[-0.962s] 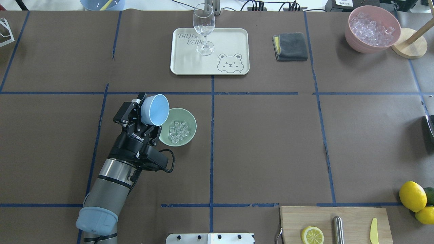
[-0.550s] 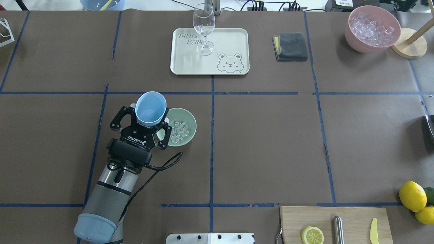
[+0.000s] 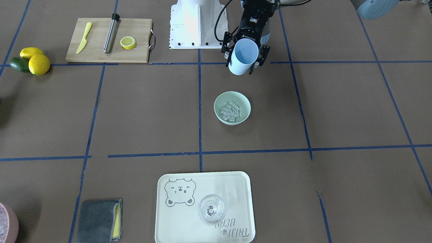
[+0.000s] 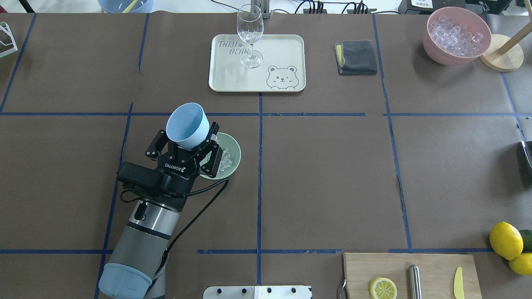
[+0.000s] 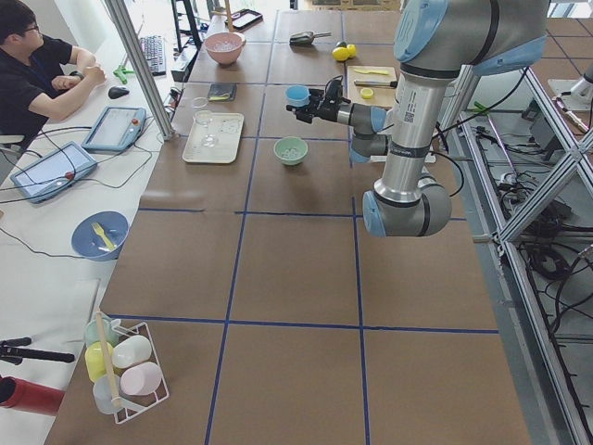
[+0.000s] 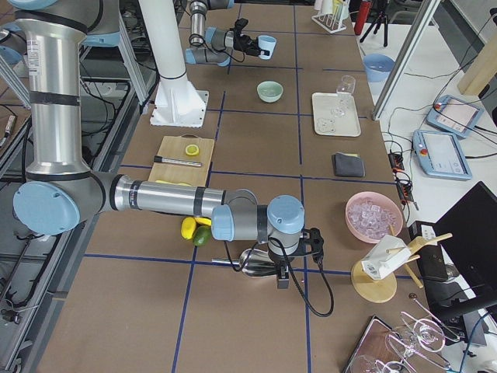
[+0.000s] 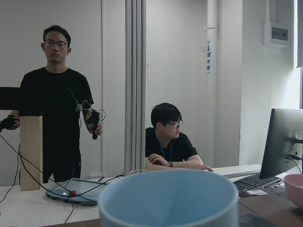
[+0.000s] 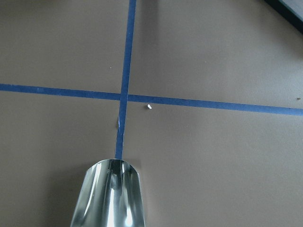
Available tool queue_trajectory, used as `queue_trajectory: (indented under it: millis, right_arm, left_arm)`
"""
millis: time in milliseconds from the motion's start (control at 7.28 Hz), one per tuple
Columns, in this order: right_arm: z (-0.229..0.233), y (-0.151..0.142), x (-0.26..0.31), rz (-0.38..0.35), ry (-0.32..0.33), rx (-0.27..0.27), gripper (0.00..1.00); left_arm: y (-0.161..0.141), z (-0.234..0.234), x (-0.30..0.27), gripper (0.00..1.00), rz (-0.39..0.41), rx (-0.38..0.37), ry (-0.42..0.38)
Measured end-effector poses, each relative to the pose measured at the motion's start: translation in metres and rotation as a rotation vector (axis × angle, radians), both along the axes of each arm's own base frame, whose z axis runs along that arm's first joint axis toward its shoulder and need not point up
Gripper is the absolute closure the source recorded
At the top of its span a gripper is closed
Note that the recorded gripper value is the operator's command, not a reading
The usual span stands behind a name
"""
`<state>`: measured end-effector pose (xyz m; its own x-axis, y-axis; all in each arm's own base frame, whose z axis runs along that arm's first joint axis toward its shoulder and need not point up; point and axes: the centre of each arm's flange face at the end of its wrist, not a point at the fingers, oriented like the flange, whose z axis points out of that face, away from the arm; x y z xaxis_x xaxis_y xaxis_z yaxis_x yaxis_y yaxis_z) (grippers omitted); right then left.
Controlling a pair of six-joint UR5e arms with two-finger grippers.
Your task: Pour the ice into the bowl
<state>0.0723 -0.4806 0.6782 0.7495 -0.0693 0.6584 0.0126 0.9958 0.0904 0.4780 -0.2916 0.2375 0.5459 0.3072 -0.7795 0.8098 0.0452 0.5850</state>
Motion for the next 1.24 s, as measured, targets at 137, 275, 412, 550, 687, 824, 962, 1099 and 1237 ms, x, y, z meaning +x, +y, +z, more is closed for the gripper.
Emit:
queue_trajectory:
  millis: [137,275,412,550,687,824,962,1099,1237]
  right_arm:
    - [-0.001,0.000,0.000,0.000,0.000,0.001,0.00]
    - [-0.001,0.000,0.000,0.000,0.000,0.001,0.00]
    - [-0.001,0.000,0.000,0.000,0.000,0.002,0.00]
    - [0.000,0.000,0.000,0.000,0.000,0.001,0.00]
    - [0.000,0.001,0.000,-0.001,0.000,0.000,0.00]
    - [0.001,0.001,0.000,-0.001,0.001,-0.001,0.00]
    - [0.001,0.001,0.001,0.000,0.001,0.000,0.00]
    - [0.000,0.001,0.001,0.000,0.002,0.000,0.00]
    - [0.000,0.001,0.001,0.001,0.002,0.001,0.00]
  left_arm:
    - [0.000,0.007,-0.001,1.00,0.006,-0.009,0.015]
    - [-0.001,0.024,-0.004,1.00,0.008,-0.017,-0.008]
    - [0.000,0.048,-0.010,1.00,0.008,-0.024,-0.052]
    - [0.000,0.076,-0.018,1.00,0.007,-0.033,-0.104]
    - [0.000,0.107,-0.029,1.00,0.008,-0.047,-0.143]
    - [0.000,0.139,-0.044,1.00,0.015,-0.071,-0.151]
    - [0.001,0.167,-0.059,1.00,0.029,-0.100,-0.126]
    - [0.003,0.192,-0.072,1.00,0.058,-0.122,-0.093]
    - [0.006,0.215,-0.087,1.00,0.089,-0.141,-0.070]
